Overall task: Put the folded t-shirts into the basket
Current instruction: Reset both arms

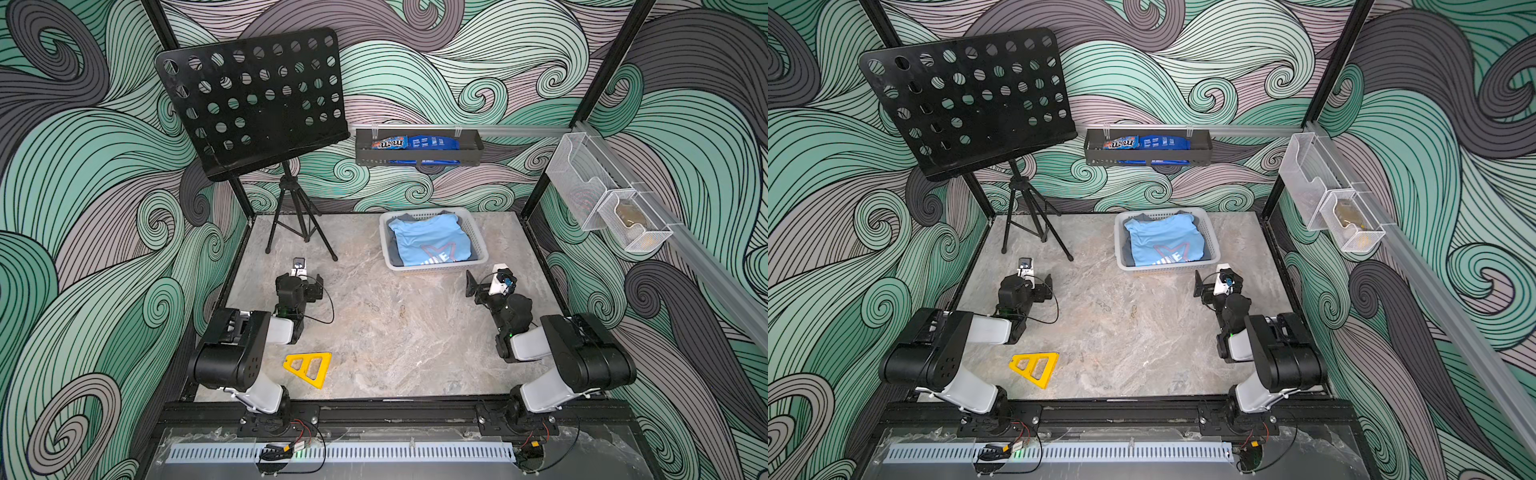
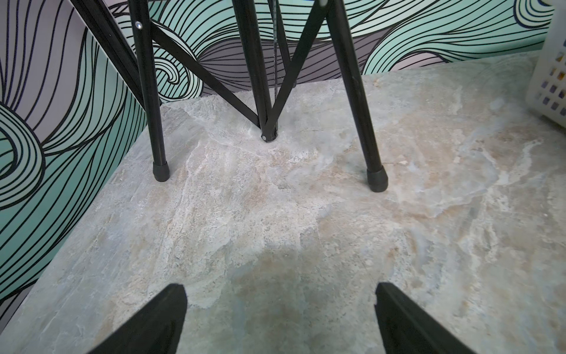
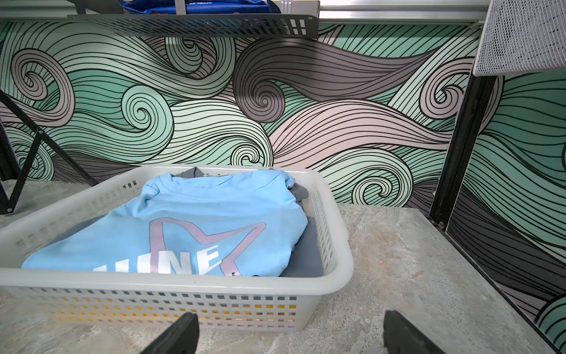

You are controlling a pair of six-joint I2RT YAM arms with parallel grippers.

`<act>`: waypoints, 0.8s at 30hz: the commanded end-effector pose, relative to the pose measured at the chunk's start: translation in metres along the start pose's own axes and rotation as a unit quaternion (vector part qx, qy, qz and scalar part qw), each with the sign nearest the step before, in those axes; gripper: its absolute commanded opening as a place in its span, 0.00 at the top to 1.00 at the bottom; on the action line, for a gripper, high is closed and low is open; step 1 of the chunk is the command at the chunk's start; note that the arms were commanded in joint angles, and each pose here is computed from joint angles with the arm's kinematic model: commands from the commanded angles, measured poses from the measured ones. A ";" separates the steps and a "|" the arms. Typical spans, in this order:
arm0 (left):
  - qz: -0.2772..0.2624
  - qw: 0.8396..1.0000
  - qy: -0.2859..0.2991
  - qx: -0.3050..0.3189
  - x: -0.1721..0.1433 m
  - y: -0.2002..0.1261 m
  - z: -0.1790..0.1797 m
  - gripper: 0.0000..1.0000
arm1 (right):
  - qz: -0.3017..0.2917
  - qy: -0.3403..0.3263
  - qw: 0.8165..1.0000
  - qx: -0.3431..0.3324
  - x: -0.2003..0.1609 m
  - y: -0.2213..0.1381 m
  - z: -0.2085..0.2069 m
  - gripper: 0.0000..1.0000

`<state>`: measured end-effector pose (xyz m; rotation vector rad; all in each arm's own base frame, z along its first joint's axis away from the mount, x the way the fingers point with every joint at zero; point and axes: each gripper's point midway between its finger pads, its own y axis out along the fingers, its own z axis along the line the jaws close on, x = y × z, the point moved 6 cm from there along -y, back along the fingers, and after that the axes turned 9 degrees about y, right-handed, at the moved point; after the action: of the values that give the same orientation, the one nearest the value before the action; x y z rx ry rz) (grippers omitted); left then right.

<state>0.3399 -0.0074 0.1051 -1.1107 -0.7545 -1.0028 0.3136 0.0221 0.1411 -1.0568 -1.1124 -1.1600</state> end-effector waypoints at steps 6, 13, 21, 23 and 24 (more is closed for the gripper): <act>-0.014 1.000 -0.009 0.005 0.007 0.002 0.003 0.01 | -0.005 0.010 0.999 0.042 0.003 -0.002 0.003 0.01; -0.014 1.000 -0.008 0.006 0.007 0.002 0.003 0.01 | -0.004 0.008 0.999 0.039 0.002 0.000 0.003 0.01; -0.013 1.000 -0.008 0.005 0.006 0.003 0.003 0.01 | -0.004 0.008 0.999 0.039 0.003 0.000 0.003 0.01; -0.014 1.000 -0.008 0.006 0.007 0.003 0.003 0.01 | -0.005 0.008 0.999 0.039 0.003 0.000 0.004 0.01; -0.014 1.000 -0.008 0.006 0.007 0.002 0.003 0.01 | -0.004 0.008 0.999 0.040 0.002 0.000 0.004 0.01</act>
<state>0.3402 -0.0075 0.1061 -1.1089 -0.7597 -1.0060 0.3116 0.0239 0.1422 -0.9953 -1.1356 -1.1167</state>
